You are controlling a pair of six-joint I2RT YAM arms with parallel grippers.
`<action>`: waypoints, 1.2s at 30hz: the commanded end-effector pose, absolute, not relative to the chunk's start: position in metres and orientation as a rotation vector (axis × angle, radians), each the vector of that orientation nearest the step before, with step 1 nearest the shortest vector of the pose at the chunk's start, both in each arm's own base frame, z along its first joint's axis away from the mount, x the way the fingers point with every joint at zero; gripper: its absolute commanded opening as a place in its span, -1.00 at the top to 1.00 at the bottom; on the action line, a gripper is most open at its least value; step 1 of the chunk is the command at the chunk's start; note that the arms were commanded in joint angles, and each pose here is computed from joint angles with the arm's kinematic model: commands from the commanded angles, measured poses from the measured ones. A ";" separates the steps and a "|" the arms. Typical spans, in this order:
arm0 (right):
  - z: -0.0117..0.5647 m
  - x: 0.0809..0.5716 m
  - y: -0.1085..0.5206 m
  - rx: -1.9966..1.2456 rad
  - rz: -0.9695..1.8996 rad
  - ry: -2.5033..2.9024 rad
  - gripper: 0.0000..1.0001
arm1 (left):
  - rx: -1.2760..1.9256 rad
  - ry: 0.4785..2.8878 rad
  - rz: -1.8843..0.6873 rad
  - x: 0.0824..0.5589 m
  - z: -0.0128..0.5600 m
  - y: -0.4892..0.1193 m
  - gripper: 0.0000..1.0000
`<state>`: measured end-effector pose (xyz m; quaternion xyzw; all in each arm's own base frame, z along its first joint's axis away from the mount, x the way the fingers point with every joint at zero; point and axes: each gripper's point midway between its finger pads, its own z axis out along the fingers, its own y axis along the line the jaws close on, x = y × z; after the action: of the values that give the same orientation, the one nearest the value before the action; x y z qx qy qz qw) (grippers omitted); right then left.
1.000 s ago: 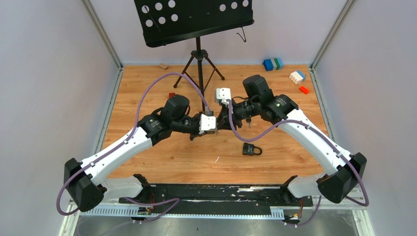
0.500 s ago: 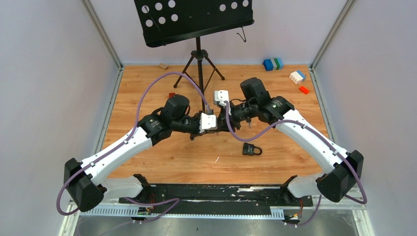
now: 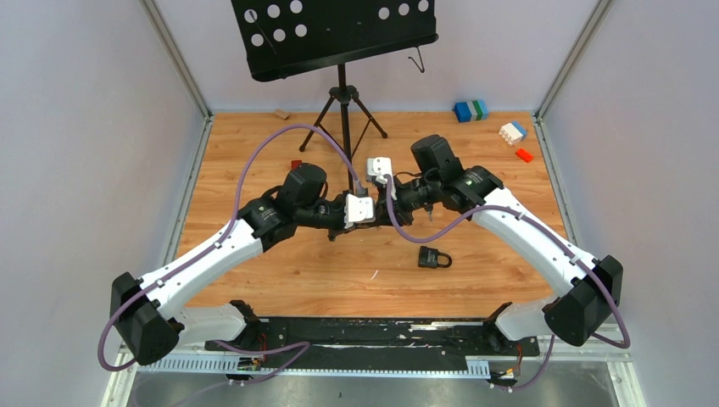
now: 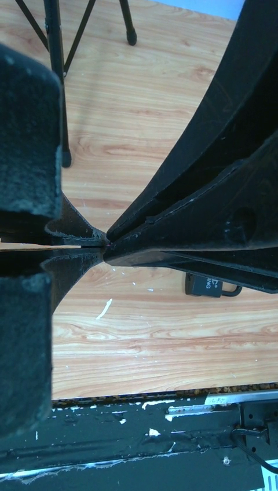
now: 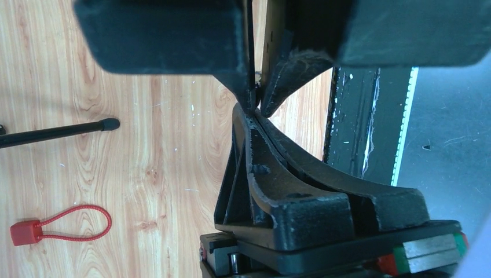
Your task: Unlock with the key
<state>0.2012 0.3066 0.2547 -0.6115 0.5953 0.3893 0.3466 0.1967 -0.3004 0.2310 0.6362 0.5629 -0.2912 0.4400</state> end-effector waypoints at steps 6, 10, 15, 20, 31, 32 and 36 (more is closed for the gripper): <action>0.260 0.201 0.308 -1.591 0.993 1.504 1.00 | 1.545 1.348 -0.720 0.196 0.245 -0.301 1.00; 0.261 0.201 0.306 -1.590 0.978 1.500 1.00 | 1.544 1.337 -0.719 0.194 0.244 -0.300 1.00; 0.261 0.204 0.304 -1.583 0.950 1.499 1.00 | 1.534 1.314 -0.707 0.194 0.246 -0.299 0.95; 0.259 0.211 0.296 -1.559 0.911 1.512 1.00 | 1.502 1.340 -0.607 0.206 0.247 -0.288 0.06; 0.250 0.230 0.259 -1.456 0.812 1.575 1.00 | 1.058 1.775 -0.274 0.294 0.210 -0.190 -0.39; 0.249 0.231 0.257 -1.444 0.804 1.575 1.00 | 0.983 1.829 -0.205 0.307 0.203 -0.173 -0.39; 0.245 0.233 0.249 -1.418 0.774 1.571 1.00 | 0.749 2.017 -0.071 0.334 0.175 -0.133 -0.41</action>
<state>0.2274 0.2523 0.2338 -0.5689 0.6473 0.3241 0.3903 0.3051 -0.1700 0.1907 0.4232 0.7614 -0.0872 0.4832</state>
